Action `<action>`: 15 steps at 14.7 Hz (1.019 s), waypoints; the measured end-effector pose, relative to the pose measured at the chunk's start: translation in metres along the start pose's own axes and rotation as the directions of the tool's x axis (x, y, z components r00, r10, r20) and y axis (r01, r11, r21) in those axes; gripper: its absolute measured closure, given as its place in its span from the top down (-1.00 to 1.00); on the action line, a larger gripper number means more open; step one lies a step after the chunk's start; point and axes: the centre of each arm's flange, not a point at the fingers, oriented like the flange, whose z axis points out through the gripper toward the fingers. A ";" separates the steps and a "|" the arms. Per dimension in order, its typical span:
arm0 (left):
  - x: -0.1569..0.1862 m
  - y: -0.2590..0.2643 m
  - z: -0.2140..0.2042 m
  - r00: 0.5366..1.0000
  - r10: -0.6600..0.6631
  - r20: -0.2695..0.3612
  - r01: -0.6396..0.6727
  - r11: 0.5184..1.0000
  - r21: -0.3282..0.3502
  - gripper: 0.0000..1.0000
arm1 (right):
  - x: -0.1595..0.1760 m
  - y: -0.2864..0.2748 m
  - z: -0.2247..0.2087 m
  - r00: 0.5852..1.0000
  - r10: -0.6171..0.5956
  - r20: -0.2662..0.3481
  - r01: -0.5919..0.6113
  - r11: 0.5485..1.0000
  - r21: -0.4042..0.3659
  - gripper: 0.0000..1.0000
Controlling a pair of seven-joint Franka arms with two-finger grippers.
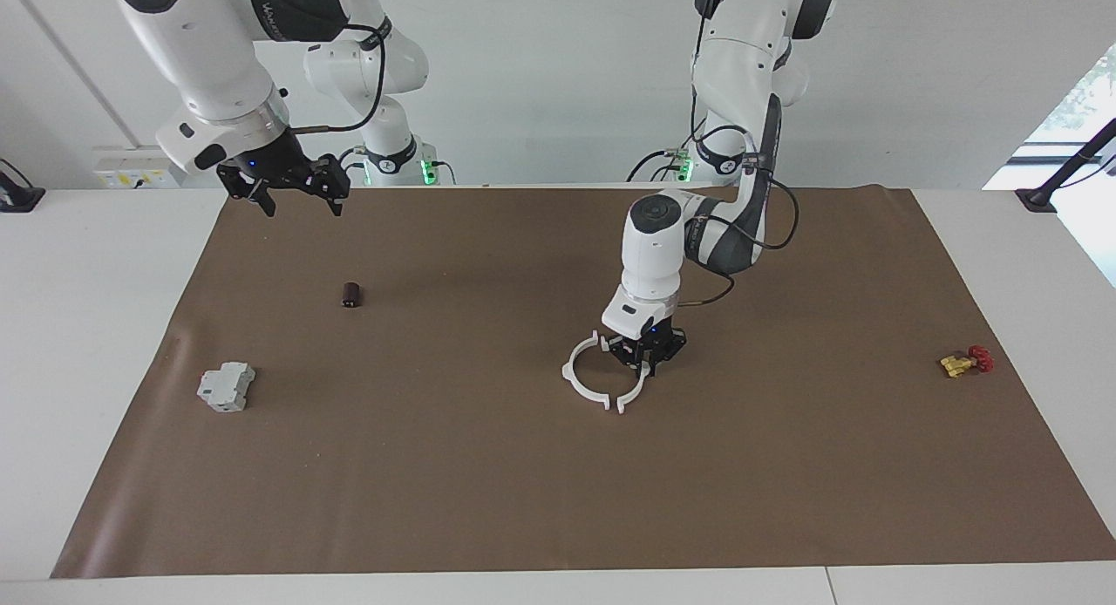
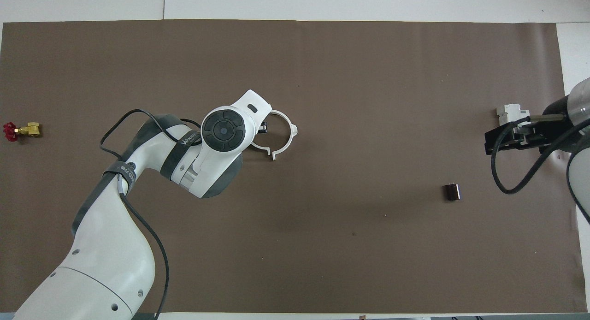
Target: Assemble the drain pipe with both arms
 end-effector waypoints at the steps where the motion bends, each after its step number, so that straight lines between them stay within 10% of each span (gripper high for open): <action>1: 0.000 0.000 0.000 1.000 0.002 -0.001 -0.002 1.000 0.001 -0.59 | 0.000 0.001 0.000 1.000 0.002 -0.002 -0.002 1.000 0.000 1.00; 15: -0.016 0.017 -0.005 0.999 0.033 0.032 -0.034 0.999 0.030 -0.59 | 0.008 0.031 0.002 0.998 0.056 -0.024 -0.056 0.998 0.009 1.00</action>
